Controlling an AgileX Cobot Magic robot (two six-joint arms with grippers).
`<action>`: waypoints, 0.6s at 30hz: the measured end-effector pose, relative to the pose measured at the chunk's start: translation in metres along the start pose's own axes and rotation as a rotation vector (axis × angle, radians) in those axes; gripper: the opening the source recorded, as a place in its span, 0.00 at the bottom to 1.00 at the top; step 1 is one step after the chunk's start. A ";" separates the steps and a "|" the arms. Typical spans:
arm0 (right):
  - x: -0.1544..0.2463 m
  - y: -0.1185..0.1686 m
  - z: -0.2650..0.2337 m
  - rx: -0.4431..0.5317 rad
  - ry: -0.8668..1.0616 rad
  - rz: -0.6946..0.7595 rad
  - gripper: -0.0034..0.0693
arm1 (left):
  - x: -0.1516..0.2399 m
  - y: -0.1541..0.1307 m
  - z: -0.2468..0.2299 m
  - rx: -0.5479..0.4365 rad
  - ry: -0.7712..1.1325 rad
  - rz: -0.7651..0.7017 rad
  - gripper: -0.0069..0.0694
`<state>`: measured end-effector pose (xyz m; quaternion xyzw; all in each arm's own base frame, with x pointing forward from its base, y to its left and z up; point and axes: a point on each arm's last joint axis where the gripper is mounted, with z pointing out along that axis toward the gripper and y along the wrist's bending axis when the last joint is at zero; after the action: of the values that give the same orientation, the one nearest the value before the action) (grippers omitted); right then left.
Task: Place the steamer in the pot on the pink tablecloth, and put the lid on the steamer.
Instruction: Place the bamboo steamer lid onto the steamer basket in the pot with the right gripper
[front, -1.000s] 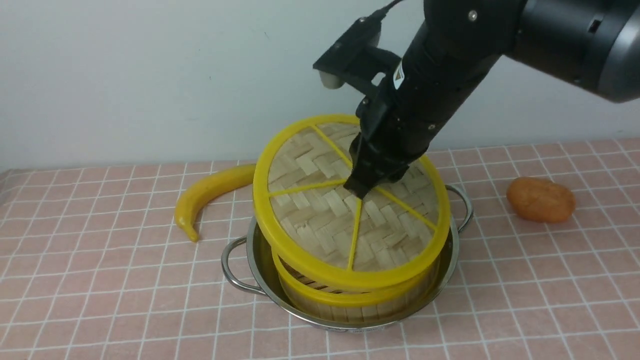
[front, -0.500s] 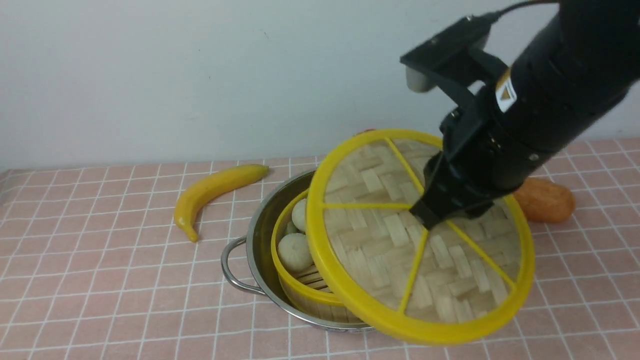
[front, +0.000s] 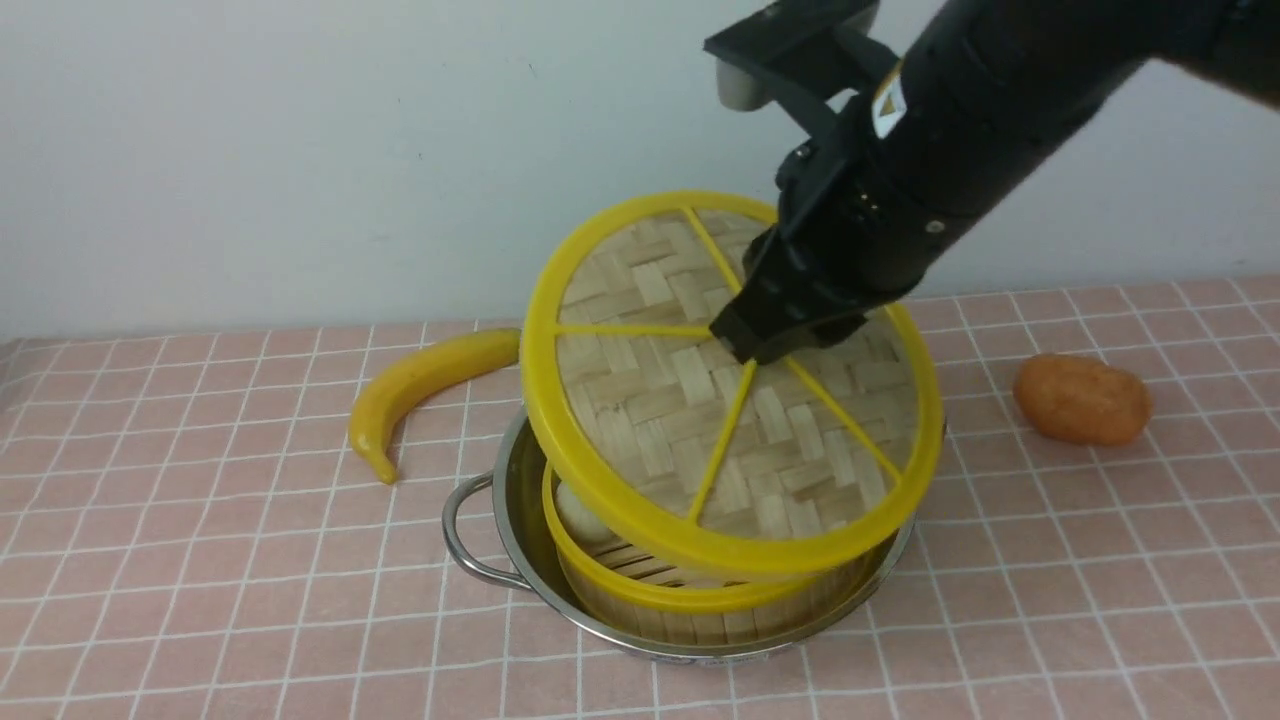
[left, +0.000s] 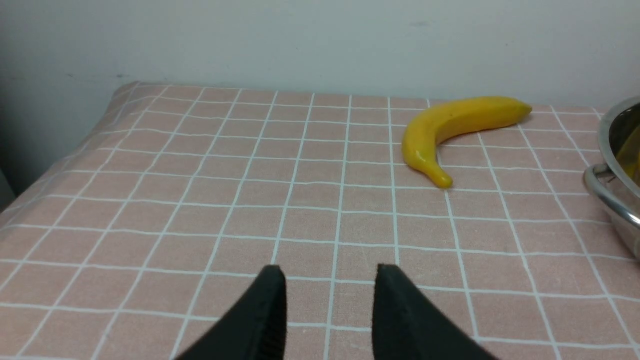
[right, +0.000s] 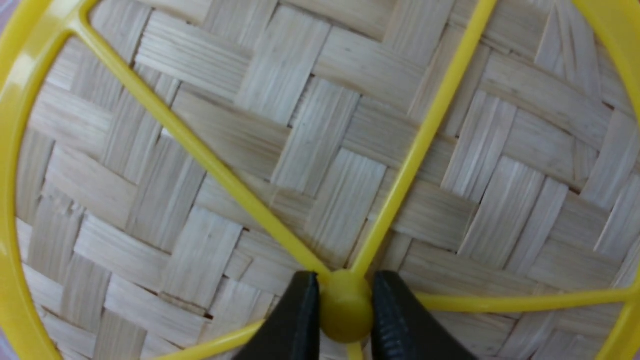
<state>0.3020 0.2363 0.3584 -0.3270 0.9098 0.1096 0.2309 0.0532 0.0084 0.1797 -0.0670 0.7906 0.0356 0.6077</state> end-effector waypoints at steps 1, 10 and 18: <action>-0.006 0.000 0.009 -0.004 0.005 0.002 0.25 | 0.000 0.000 0.000 0.000 0.000 0.000 0.41; -0.016 -0.003 0.058 -0.012 0.069 0.015 0.25 | 0.000 0.000 0.000 0.000 0.000 0.000 0.41; -0.016 -0.009 0.060 0.048 0.078 -0.009 0.25 | 0.000 0.000 0.000 0.000 -0.001 0.000 0.41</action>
<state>0.3396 0.2590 0.3134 -0.3295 0.9190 0.0737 0.2034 0.0531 0.0084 0.1797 -0.0670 0.7902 0.0356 0.6082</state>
